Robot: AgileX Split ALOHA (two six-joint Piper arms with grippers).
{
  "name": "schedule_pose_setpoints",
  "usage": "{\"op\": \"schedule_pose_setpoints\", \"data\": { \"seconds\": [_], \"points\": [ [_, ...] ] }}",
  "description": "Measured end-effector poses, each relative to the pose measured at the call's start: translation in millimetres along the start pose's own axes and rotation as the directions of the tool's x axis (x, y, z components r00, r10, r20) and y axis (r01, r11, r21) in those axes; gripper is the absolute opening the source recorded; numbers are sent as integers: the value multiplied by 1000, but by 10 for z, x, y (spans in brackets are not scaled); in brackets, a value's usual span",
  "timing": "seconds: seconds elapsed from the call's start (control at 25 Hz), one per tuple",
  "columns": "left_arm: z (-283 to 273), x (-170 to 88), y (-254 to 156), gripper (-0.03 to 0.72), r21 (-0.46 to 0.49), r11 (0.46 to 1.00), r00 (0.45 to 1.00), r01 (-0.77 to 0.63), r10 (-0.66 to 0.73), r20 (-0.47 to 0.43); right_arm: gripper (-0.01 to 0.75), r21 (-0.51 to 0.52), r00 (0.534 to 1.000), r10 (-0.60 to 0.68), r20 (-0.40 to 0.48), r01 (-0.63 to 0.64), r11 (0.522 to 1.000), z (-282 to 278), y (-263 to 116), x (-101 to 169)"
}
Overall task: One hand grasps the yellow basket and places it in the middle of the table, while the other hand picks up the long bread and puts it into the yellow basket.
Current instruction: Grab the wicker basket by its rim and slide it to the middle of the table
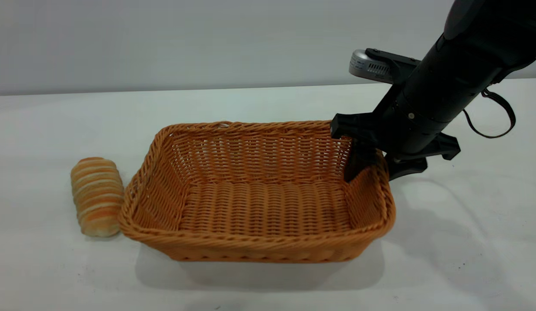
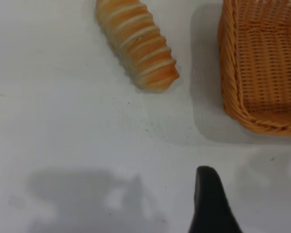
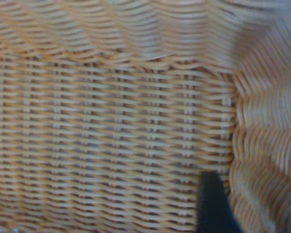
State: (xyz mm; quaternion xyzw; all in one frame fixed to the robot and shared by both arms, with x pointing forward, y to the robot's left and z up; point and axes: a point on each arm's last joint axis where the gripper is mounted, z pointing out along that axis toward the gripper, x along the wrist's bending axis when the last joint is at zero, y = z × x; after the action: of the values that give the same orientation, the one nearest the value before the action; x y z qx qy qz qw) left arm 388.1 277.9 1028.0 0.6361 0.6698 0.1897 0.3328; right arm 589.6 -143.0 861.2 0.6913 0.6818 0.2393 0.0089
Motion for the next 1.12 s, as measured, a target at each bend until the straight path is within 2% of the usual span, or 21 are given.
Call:
{"op": "schedule_pose_setpoints", "data": {
  "seconds": [0.12, 0.2, 0.28, 0.44, 0.68, 0.88, 1.12],
  "points": [
    [0, 0, 4, 503, -5, 1000, 1000, 0, 0, 0, 583, 17, 996, -84, 16, 84, 996, -1, -12, -22],
    [0, 0, 10, 503, -11, 1000, 1000, 0, 0, 0, 634, 47, 988, -149, 32, 147, 988, -7, -24, -69],
    [4, 0, 26, 503, -26, 1000, 1000, 0, 0, 0, 652, 89, 975, -215, 49, 210, 974, -21, -39, -133],
    [88, 10, 62, 503, -32, 999, 1000, 4, -4, -7, 654, 119, 963, -257, 81, 247, 962, -143, 3, -231],
    [425, 56, 62, 503, 71, 997, 999, 21, -18, -39, 604, 86, 956, -283, 74, 277, 957, -465, 93, -153],
    [692, 99, 105, 503, 61, 998, 998, 30, -26, -62, 547, 38, 963, -270, 17, 269, 962, -770, 141, -15],
    [1061, 159, 124, 503, 83, 995, 995, 47, -39, -94, 536, -15, 951, -297, -82, 297, 955, -1198, 147, 168]
  ]
}}
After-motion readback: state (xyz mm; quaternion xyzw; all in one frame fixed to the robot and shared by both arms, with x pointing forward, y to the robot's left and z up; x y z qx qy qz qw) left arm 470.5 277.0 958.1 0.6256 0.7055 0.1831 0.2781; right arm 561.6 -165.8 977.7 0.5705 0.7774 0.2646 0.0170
